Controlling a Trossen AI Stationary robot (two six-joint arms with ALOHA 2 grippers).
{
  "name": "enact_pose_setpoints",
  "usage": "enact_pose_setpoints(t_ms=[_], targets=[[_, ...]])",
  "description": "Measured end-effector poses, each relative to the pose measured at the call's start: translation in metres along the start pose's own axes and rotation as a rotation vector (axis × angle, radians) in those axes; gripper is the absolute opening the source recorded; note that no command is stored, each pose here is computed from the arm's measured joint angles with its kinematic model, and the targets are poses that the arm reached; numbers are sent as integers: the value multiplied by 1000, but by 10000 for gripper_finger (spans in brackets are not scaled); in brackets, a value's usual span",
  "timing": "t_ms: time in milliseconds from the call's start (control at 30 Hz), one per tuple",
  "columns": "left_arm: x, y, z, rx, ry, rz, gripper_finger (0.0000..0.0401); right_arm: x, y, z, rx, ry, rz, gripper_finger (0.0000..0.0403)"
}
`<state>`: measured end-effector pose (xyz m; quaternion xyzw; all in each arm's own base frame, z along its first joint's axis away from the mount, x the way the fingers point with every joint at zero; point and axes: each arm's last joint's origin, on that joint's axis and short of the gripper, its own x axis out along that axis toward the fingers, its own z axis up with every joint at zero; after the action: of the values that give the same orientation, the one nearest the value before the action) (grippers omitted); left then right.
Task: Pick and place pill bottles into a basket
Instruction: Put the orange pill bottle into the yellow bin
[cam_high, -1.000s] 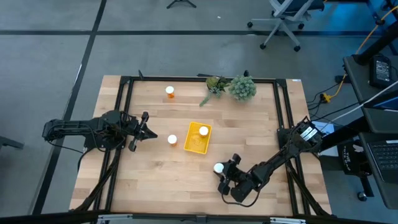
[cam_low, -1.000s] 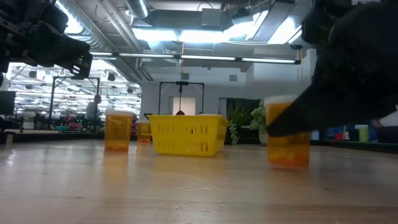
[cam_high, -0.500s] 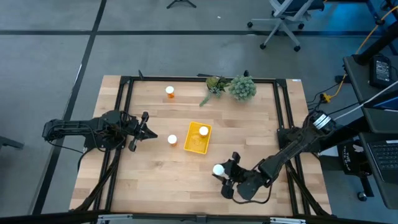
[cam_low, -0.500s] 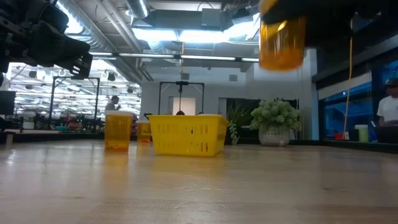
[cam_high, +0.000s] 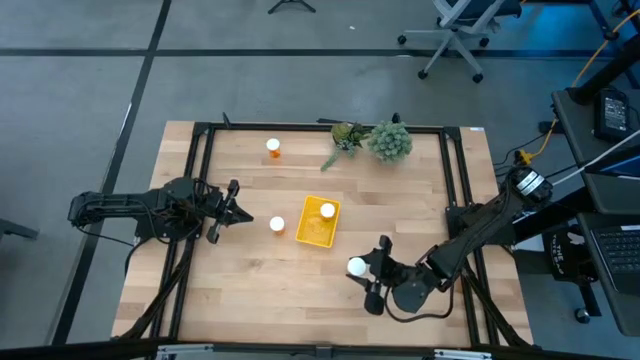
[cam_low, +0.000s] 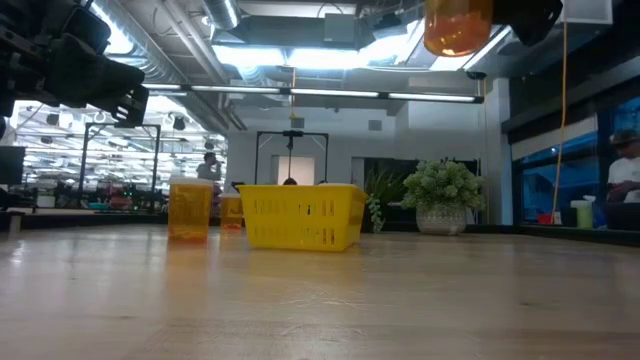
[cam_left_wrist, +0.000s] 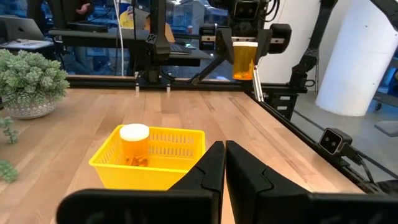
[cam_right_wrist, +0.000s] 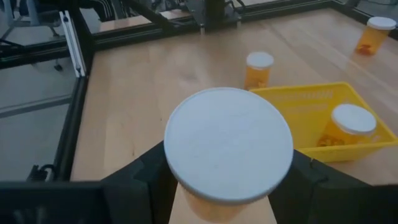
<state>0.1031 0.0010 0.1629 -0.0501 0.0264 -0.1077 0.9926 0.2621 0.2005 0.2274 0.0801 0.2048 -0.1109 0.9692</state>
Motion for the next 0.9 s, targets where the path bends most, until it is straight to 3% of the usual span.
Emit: enact_pose_setpoints(t_ms=[267,467,633,900], targets=[[0,0,0,0,0,1,11,6,-7,5,-11,-3,-28,198],[0,0,0,0,0,4,11,18,-19,12,-91,11,-54,198],[0,0,0,0,0,9,9,34,-35,20,-153,57,-35,198],[0,0,0,0,-1,9,12,62,-69,38,-153,99,14,198]])
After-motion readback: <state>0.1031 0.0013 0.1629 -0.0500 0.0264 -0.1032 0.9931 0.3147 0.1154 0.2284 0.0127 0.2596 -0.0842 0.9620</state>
